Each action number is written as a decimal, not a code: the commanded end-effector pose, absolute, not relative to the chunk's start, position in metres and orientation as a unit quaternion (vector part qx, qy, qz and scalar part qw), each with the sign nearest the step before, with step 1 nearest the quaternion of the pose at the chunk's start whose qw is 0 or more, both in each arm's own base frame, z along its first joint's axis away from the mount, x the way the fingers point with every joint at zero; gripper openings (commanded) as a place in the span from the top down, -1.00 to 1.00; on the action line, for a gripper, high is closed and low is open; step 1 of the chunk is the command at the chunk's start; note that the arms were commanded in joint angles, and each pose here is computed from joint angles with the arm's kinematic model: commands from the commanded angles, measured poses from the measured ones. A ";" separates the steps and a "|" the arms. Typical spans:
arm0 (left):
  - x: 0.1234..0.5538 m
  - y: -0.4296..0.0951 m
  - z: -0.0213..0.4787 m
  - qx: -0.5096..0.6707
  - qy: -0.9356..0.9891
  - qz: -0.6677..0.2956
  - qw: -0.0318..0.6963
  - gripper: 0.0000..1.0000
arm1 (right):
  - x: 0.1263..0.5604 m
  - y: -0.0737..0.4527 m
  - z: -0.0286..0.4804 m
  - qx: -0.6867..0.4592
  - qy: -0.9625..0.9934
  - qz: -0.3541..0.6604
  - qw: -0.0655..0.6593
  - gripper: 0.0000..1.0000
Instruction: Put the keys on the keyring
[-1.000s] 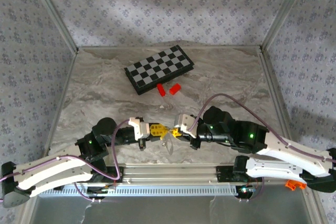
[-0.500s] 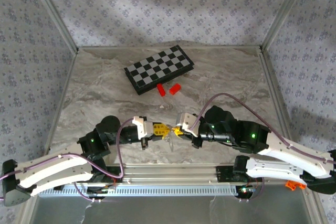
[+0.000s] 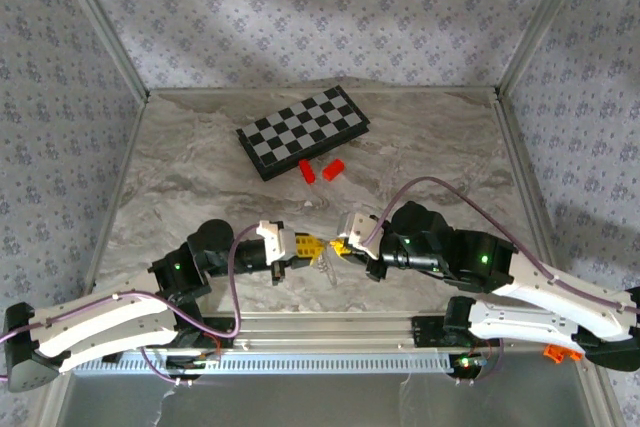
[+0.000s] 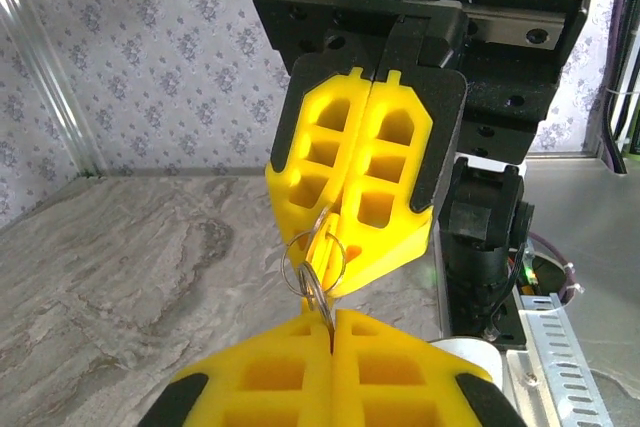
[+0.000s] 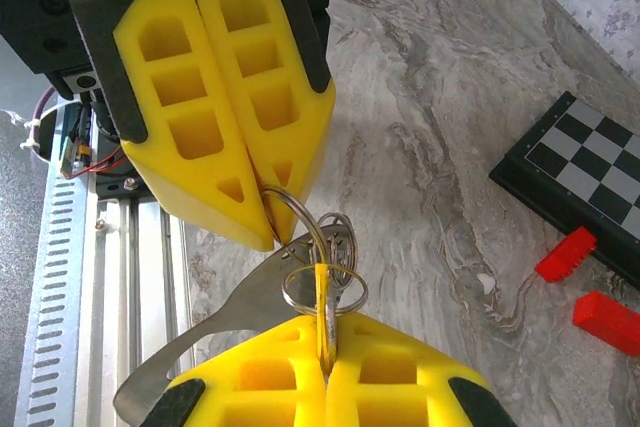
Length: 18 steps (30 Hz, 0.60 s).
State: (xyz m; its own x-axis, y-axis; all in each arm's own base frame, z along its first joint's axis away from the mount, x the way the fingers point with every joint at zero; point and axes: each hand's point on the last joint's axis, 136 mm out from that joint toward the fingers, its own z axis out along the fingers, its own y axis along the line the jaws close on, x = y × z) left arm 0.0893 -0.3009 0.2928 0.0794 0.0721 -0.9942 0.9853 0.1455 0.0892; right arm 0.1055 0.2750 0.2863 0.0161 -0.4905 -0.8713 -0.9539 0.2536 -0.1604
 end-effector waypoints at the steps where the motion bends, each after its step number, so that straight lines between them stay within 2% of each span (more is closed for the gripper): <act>1: 0.088 -0.300 0.290 0.506 0.530 -0.418 0.538 0.66 | 0.114 0.278 0.301 -0.531 0.652 0.261 0.474 1.00; 4: 0.088 -0.300 0.286 0.507 0.534 -0.413 0.535 0.37 | 0.117 0.280 0.298 -0.531 0.659 0.253 0.468 1.00; 12: 0.098 -0.290 0.280 0.489 0.553 -0.391 0.550 0.02 | 0.125 0.286 0.290 -0.531 0.678 0.235 0.451 1.00; 15: 0.100 -0.284 0.279 0.480 0.556 -0.385 0.559 -0.52 | 0.128 0.288 0.286 -0.532 0.687 0.227 0.439 1.00; 18: 0.103 -0.279 0.279 0.470 0.562 -0.379 0.566 -0.81 | 0.134 0.289 0.282 -0.529 0.698 0.218 0.431 1.00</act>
State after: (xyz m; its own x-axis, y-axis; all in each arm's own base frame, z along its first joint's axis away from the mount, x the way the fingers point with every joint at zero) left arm 0.0984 -0.2843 0.2748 0.0809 0.1105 -0.9906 0.9671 0.2316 0.1048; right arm 0.1261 0.2898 0.2684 -0.0447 -0.5682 -0.8217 -0.9393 0.3039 -0.1590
